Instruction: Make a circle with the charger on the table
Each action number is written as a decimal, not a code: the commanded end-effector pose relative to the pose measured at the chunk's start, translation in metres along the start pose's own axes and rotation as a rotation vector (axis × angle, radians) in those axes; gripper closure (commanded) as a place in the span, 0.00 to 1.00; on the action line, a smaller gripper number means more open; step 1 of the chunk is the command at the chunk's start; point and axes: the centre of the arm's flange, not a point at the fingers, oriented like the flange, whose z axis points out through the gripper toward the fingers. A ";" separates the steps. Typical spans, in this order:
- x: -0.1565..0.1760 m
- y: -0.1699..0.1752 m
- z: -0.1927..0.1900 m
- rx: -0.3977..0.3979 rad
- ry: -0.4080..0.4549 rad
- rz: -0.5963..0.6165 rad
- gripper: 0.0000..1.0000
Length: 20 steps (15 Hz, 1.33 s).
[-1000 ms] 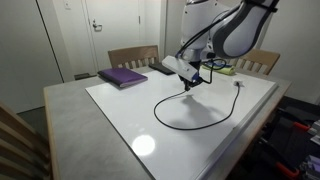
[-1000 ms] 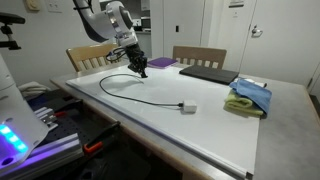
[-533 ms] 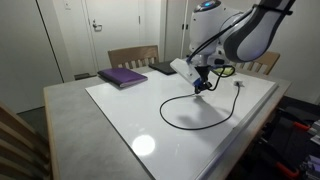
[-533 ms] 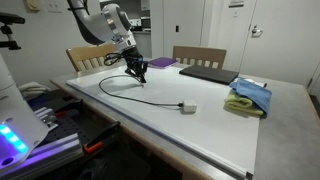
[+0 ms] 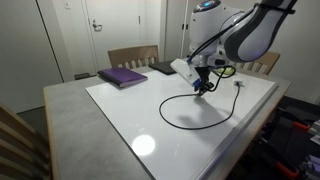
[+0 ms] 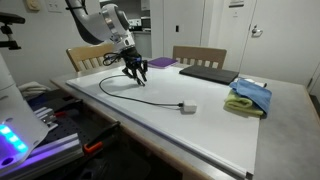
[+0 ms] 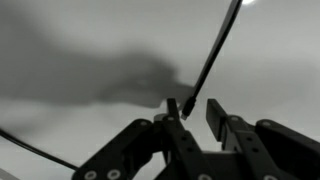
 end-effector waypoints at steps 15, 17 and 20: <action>0.080 -0.023 -0.066 -0.072 0.160 -0.306 0.00; 0.085 -0.025 -0.072 -0.074 0.166 -0.337 0.00; 0.083 -0.024 -0.073 -0.074 0.166 -0.346 0.00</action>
